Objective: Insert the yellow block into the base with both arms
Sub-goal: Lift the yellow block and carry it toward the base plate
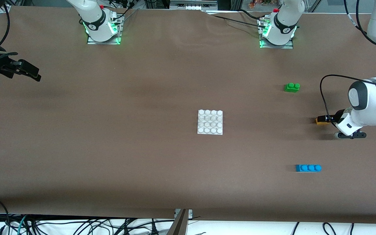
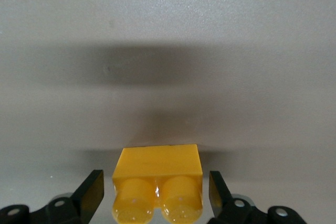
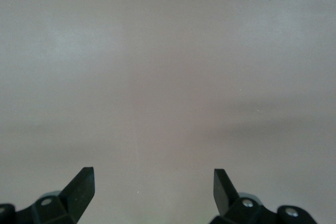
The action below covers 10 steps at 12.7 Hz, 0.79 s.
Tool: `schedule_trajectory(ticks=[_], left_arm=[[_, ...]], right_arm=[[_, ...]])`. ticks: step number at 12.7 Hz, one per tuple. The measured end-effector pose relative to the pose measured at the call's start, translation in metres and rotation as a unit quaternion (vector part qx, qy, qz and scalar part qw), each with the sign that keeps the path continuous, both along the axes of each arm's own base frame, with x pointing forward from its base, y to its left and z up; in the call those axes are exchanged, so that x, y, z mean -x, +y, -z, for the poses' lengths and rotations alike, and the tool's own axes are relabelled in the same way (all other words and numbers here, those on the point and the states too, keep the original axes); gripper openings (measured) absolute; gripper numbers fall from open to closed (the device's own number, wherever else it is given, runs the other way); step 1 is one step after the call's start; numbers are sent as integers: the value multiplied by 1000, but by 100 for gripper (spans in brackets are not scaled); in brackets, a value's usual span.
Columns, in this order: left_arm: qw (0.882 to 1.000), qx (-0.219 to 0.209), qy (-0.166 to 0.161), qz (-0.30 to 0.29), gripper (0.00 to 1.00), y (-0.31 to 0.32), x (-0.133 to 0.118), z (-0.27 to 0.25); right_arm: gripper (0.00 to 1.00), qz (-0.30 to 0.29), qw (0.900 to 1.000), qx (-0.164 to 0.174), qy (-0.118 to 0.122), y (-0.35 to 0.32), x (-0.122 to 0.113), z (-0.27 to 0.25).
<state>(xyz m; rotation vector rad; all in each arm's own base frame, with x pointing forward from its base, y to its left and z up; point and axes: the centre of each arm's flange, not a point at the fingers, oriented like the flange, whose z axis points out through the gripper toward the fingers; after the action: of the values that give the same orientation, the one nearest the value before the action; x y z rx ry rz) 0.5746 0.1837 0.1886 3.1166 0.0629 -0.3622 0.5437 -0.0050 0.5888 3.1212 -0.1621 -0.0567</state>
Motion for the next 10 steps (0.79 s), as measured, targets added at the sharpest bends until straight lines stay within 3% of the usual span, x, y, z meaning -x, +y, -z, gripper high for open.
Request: schedule_trajectory(ticks=[2, 6, 10], left_arm=[[1000, 0, 0, 1, 68, -1, 0, 0], [1000, -2, -1, 4, 68, -5, -2, -21], [999, -5, -3, 53, 68, -76, -14, -134]], right_arm=[[100, 0, 1000, 0, 1, 0, -2, 4], [100, -1, 1000, 0, 7, 1, -6, 11], [100, -2, 1000, 0, 6, 1, -6, 11]])
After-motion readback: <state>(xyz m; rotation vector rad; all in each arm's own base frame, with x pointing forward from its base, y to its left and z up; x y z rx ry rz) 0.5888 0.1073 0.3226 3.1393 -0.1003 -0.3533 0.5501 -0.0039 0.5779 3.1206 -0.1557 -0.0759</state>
